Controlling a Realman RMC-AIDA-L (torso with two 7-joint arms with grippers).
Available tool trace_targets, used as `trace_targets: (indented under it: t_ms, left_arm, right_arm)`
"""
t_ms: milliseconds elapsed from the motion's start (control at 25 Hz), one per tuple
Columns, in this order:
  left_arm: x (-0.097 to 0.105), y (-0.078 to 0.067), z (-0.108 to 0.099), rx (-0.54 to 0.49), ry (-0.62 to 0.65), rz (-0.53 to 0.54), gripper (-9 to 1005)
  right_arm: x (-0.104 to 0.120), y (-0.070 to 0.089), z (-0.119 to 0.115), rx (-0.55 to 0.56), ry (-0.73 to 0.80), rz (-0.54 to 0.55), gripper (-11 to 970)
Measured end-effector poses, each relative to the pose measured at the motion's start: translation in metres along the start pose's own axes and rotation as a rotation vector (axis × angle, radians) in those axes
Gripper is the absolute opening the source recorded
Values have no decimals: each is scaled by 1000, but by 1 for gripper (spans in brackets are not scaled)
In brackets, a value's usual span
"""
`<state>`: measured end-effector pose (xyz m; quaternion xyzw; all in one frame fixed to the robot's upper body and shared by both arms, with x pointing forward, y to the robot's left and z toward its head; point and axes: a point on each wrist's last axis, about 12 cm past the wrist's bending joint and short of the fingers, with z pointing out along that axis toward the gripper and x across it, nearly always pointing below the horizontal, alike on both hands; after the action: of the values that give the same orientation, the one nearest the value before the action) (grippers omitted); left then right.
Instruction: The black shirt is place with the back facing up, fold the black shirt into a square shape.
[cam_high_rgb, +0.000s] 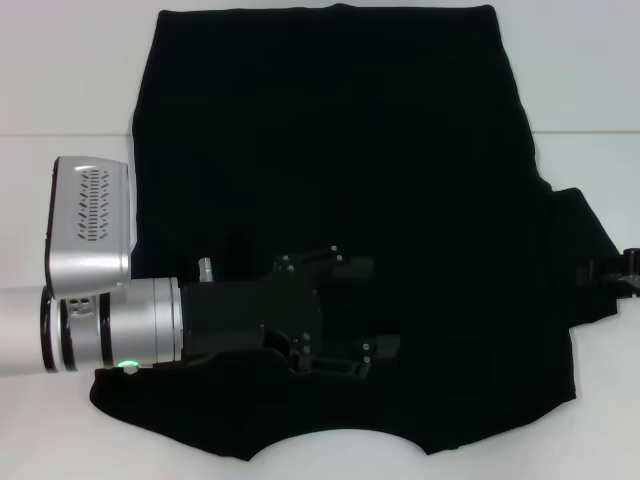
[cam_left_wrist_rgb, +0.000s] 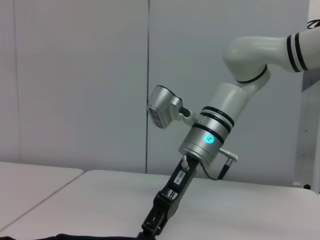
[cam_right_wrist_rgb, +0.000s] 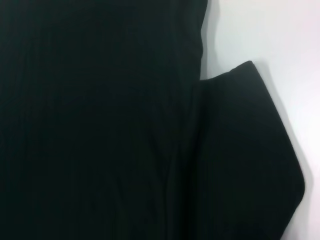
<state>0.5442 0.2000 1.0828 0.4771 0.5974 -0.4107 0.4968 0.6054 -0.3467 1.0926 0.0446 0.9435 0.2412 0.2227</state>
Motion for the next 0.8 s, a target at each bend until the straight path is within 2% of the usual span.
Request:
trace_targets:
  t_ms: [120,320,760,800]
  left_arm:
    - [1,1,0,-7,4,1,920]
    - [1,1,0,-10,6,-1,920]
    - [2,0,0,-8,4,-8,920]
    - [2,-1,0,-7,3,-9,920]
  right_arm:
    - [2,2,4,5,10,-13,759]
    - [6,2,7,12,10,-16,509]
    - [6,-2,5,26,-6,-23,265]
    - [5,-3,4,28,-8,-23,189]
